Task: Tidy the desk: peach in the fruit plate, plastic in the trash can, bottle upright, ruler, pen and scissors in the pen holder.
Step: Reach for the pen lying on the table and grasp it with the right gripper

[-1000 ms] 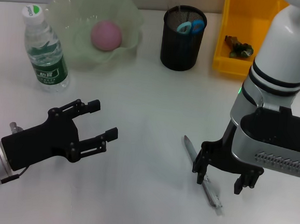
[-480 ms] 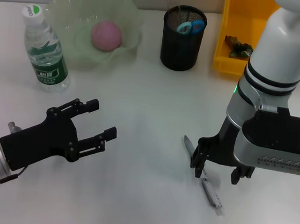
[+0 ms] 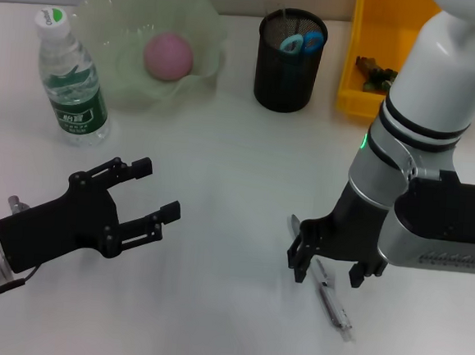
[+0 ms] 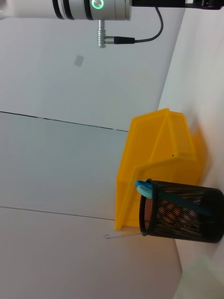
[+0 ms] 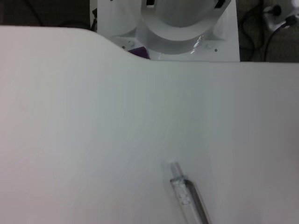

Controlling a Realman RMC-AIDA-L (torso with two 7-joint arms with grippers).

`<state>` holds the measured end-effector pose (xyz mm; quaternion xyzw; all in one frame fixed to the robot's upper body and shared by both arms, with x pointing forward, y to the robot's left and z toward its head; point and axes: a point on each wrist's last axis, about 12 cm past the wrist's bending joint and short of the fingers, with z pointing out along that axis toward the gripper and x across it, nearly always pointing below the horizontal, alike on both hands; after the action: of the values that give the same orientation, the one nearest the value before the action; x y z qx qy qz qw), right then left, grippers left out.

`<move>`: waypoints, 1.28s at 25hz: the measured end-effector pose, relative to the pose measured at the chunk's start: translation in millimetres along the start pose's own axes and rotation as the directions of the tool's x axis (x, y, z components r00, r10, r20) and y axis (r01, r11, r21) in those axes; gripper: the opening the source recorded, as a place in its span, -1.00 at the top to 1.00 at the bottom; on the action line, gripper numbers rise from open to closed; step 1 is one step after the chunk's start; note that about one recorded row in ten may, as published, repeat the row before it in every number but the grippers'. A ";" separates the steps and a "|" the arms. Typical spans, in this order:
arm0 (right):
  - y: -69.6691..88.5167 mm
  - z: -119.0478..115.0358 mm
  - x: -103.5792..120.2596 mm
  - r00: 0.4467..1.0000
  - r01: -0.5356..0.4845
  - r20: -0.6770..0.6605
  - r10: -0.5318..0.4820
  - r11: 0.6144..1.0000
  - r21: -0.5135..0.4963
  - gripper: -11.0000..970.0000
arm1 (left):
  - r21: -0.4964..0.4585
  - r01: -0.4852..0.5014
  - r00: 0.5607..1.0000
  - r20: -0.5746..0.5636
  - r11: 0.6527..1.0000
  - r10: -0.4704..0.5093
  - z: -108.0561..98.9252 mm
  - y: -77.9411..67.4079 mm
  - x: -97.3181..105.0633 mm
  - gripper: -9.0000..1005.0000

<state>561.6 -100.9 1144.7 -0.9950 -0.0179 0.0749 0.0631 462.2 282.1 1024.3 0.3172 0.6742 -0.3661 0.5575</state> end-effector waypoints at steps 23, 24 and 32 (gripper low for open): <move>-1.4 6.9 1.9 0.997 0.051 0.049 -0.052 0.999 0.015 -0.49 | 0.001 0.003 1.000 0.015 1.000 -0.003 -1.9 -0.4 -1.6 -0.60; -0.9 7.6 2.3 0.997 0.049 0.051 -0.049 0.999 0.010 -0.49 | 0.001 0.003 1.000 0.015 1.000 -0.003 -1.9 -0.4 -1.6 -0.60; 0.9 9.2 4.3 0.998 0.046 0.043 -0.045 0.999 -0.012 -0.49 | 0.003 0.008 1.000 0.016 1.000 -0.008 -1.3 -1.9 -0.4 -0.60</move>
<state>564.5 -100.5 1134.9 -0.9929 -0.0425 0.0947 0.0577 460.0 282.2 1025.0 0.3123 0.6706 -0.3716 0.5610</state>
